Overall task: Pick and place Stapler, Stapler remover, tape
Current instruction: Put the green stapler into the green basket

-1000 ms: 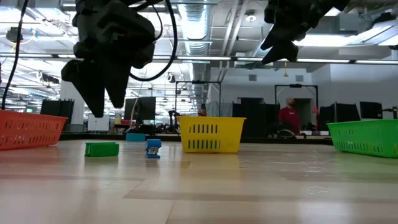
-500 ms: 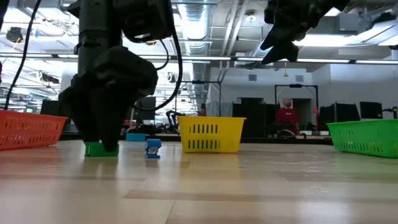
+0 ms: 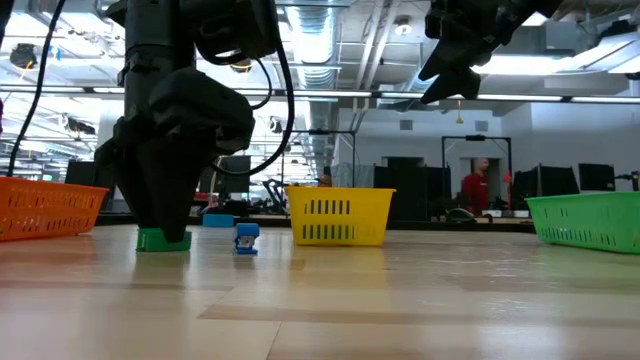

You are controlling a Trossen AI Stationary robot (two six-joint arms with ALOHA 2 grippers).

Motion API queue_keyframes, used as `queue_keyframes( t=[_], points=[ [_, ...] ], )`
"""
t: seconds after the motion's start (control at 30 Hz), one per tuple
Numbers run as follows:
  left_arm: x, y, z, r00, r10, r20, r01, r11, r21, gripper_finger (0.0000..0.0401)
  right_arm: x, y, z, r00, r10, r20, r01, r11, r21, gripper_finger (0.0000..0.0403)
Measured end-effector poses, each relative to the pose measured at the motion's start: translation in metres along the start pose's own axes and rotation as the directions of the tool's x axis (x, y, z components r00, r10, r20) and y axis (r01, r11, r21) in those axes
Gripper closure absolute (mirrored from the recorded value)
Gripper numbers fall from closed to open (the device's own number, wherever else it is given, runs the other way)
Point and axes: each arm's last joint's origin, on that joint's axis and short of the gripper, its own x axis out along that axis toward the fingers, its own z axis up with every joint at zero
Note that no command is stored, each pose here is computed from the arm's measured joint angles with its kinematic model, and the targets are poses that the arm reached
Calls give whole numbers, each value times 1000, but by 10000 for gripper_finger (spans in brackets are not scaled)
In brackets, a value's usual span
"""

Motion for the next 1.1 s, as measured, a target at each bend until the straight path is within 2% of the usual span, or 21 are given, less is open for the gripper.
queue_keyframes(
  t=[0.43,0.73,0.93,1.03,1.1],
  points=[
    [0,0,1,1000,-2,-7,2,1000,23,289,0,0,0,1000,0,0,0,1000,0,127],
    [-3,0,0,1000,-20,-20,20,999,30,325,0,7,1,999,25,21,-25,999,-23,127],
    [-36,5,7,993,-109,50,107,994,35,331,-6,18,9,996,63,56,-60,997,-55,127],
    [-62,12,14,973,-168,157,160,985,60,331,-14,26,18,992,88,91,-81,993,-84,127],
    [-81,15,19,940,-230,251,211,972,104,333,-20,32,25,988,107,114,-95,990,-100,127]
  ],
)
